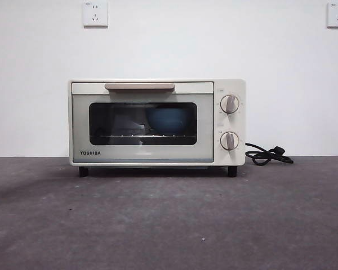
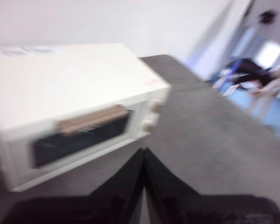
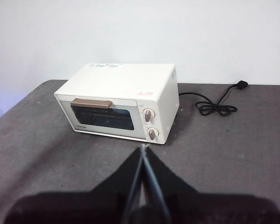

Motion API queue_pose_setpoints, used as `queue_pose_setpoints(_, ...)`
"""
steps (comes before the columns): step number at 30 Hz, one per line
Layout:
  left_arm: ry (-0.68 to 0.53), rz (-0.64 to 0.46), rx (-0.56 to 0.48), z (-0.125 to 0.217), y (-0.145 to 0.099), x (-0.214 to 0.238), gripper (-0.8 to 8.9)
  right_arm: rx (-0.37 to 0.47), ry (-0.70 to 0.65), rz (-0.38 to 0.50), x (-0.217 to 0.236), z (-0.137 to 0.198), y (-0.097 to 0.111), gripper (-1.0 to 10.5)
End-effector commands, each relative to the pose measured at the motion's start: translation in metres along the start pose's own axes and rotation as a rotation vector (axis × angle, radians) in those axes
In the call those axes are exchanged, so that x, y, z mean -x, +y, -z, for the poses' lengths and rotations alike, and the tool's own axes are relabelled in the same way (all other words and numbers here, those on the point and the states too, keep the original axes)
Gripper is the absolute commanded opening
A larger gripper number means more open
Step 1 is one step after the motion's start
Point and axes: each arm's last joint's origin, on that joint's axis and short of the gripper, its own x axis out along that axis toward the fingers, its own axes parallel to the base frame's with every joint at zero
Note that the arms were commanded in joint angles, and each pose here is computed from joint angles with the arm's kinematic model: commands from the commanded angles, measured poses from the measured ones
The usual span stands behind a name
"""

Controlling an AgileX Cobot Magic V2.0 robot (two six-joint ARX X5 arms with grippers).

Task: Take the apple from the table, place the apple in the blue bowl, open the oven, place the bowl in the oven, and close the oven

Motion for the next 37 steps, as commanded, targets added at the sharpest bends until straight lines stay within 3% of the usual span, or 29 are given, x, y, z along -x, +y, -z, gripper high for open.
queue_pose_setpoints(1, -0.001, -0.089, -0.192, 0.0, 0.003, 0.0, -0.04, 0.008, 0.02, 0.009, 0.0, 0.003, -0.001, 0.0)
queue_pose_setpoints(5, -0.019, -0.138, -0.32, -0.002, 0.003, 0.002, -0.04, 0.008, 0.02, 0.009, 0.0, 0.003, -0.001, 0.0)
queue_pose_setpoints(10, -0.162, -0.186, -0.449, 0.001, 0.004, 0.01, -0.04, 0.008, 0.02, 0.009, 0.0, 0.003, -0.001, 0.0)
queue_pose_setpoints(16, -0.344, -0.288, -0.528, 0.055, 0.003, 0.025, -0.04, 0.008, 0.02, 0.009, 0.0, 0.003, -0.001, 0.0)
queue_pose_setpoints(19, -0.387, -0.394, -0.481, 0.103, 0.008, 0.025, -0.04, 0.008, 0.02, 0.009, 0.0, 0.003, -0.001, 0.0)
queue_pose_setpoints(24, -0.436, -0.586, -0.284, 0.19, 0.023, 0.018, -0.04, 0.008, 0.02, 0.009, 0.0, 0.003, -0.001, 0.0)
queue_pose_setpoints(27, -0.439, -0.662, -0.217, 0.228, 0.03, 0.014, -0.04, 0.008, 0.02, 0.009, 0.0, 0.003, -0.001, 0.0)
queue_pose_setpoints(32, -0.412, -0.63, -0.184, 0.261, 0.036, 0.007, -0.04, 0.008, 0.02, 0.009, 0.0, 0.003, -0.001, 0.0)
queue_pose_setpoints(37, -0.257, -0.592, -0.138, 0.278, 0.04, 0.0, -0.04, 0.008, 0.02, 0.009, 0.0, 0.003, -0.001, 0.0)
